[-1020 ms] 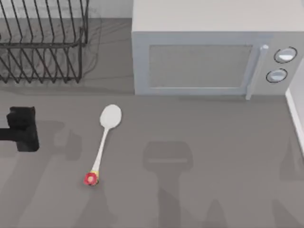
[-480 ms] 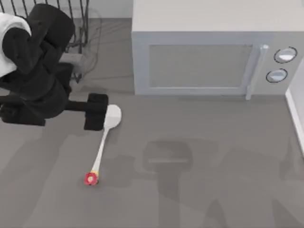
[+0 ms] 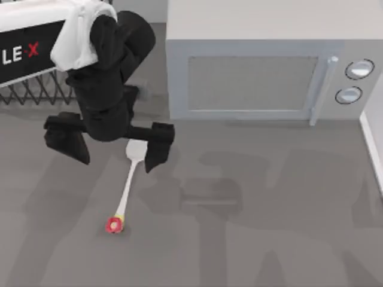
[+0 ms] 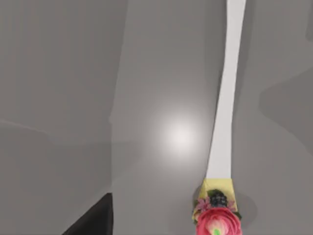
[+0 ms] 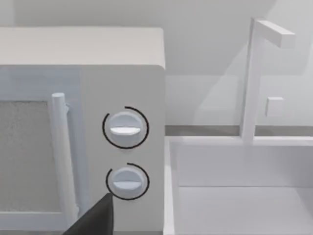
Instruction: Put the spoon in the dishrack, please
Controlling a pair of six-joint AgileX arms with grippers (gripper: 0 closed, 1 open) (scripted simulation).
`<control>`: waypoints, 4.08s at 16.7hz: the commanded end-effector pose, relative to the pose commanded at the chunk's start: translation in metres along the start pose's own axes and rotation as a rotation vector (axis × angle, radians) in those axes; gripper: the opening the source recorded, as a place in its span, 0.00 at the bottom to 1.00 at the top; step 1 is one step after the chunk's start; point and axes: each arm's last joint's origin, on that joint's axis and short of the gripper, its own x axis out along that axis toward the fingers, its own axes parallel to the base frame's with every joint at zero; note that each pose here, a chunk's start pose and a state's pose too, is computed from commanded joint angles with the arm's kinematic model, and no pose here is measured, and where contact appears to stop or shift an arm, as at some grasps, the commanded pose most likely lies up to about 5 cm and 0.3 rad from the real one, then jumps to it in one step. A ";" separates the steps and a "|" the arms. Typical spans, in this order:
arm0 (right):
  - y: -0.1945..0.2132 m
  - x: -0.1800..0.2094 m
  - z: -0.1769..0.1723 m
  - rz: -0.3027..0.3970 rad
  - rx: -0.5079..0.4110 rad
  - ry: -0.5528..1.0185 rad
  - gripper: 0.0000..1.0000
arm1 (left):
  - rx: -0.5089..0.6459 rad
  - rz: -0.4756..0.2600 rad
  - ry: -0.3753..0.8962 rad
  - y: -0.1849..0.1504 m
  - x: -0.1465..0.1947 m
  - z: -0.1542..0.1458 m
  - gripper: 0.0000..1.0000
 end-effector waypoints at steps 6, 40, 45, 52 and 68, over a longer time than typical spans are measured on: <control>0.000 0.000 0.000 0.000 0.000 0.000 1.00 | -0.003 0.000 -0.001 0.002 0.001 0.000 1.00; 0.000 0.000 0.000 0.000 0.000 0.000 1.00 | 0.000 0.000 0.001 0.000 0.100 0.000 0.00; 0.000 0.000 0.000 0.000 0.000 0.000 1.00 | 0.002 0.000 -0.036 0.000 0.075 0.002 0.00; 0.000 0.000 0.000 0.000 0.000 0.000 1.00 | 0.000 0.006 -0.015 -0.007 -0.013 0.020 0.00; 0.000 0.000 0.000 0.000 0.000 0.000 1.00 | -0.018 -0.031 -0.110 0.015 -0.129 -0.004 0.00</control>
